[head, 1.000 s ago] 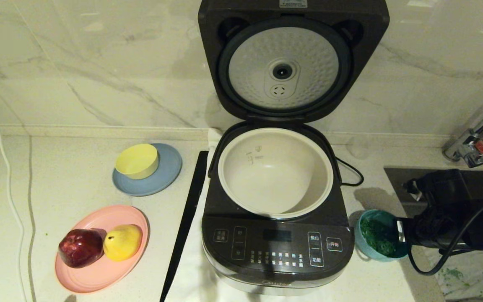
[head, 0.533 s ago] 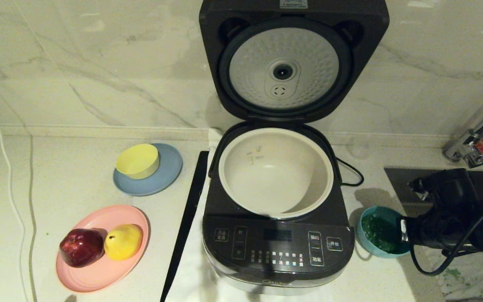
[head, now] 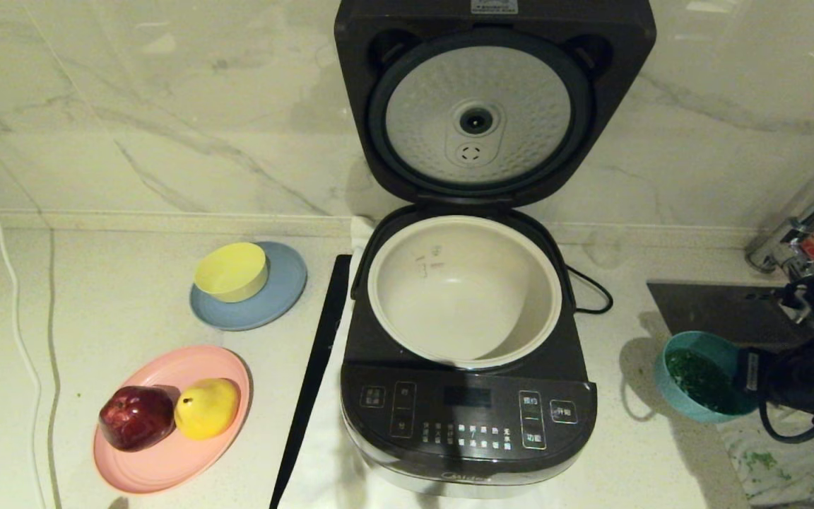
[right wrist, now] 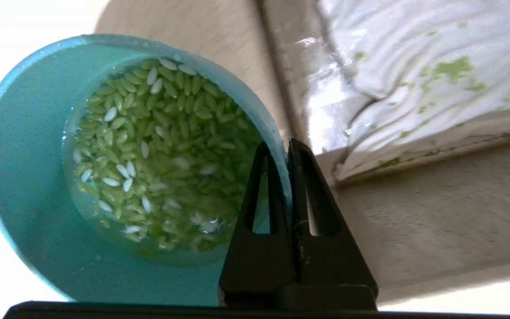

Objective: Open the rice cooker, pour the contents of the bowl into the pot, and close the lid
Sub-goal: Fill a bowl with water from the tap

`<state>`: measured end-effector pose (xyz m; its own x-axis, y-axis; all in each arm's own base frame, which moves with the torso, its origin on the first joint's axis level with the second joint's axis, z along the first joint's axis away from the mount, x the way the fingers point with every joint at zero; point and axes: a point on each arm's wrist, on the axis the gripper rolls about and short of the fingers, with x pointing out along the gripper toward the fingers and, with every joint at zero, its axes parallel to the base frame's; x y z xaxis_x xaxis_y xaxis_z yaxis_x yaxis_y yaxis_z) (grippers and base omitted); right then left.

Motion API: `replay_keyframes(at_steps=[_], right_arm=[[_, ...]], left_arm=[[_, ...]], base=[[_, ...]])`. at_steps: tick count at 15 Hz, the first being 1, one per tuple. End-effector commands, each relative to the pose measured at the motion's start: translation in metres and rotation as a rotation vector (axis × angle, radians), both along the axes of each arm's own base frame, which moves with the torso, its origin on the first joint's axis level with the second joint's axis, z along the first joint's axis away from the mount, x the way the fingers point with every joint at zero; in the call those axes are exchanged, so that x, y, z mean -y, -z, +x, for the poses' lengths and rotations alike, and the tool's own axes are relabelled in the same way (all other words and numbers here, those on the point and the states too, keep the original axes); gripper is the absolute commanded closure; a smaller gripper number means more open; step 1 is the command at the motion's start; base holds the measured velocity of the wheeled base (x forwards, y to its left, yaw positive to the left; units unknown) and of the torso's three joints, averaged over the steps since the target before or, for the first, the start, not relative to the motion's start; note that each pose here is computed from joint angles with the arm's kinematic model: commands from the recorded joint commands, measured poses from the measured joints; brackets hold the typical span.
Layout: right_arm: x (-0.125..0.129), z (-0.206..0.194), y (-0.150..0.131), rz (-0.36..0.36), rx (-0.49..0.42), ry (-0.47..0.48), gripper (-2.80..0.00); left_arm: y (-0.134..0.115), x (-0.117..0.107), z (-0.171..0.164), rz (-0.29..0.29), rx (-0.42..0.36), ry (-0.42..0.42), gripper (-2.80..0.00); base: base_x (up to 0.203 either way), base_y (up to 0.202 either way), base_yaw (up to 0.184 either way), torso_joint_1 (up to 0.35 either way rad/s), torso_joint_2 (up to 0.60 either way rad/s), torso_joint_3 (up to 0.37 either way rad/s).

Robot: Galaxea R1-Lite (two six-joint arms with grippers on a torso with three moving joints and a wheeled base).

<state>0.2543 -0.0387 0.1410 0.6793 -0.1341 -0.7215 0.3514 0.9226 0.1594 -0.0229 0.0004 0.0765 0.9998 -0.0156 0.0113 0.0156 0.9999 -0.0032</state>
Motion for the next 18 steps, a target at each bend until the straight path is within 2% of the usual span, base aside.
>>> replay_keyframes(at_steps=[1, 7, 10, 14, 18], right_arm=[[0.029, -0.007, -0.01, 0.014, 0.044, 0.097, 0.0], [0.125, -0.003, -0.004, 0.067, 0.06, 0.352, 0.0], [0.168, 0.001, 0.008, 0.085, 0.059, 0.441, 0.0], [0.211, 0.01, 0.029, 0.111, 0.049, 0.522, 0.0], [0.243, 0.021, 0.036, 0.132, 0.087, 0.596, 0.0]], left_arm=[[0.001, 0.0, 0.0, -0.001, -0.002, 0.0, 0.0], [0.001, 0.0, 0.0, -0.001, -0.004, 0.0, 0.0], [0.001, 0.0, 0.0, 0.0, -0.004, 0.0, 0.0], [0.001, 0.0, 0.0, -0.001, -0.004, 0.0, 0.0], [0.001, 0.0, 0.0, -0.001, -0.002, 0.0, 0.0]], base=[[0.0, 0.0, 0.0, 0.0, 0.0, 0.0], [0.0, 0.0, 0.0, 0.0, 0.0, 0.0], [0.0, 0.0, 0.0, 0.0, 0.0, 0.0], [0.0, 0.0, 0.0, 0.0, 0.0, 0.0], [0.0, 0.0, 0.0, 0.0, 0.0, 0.0]])
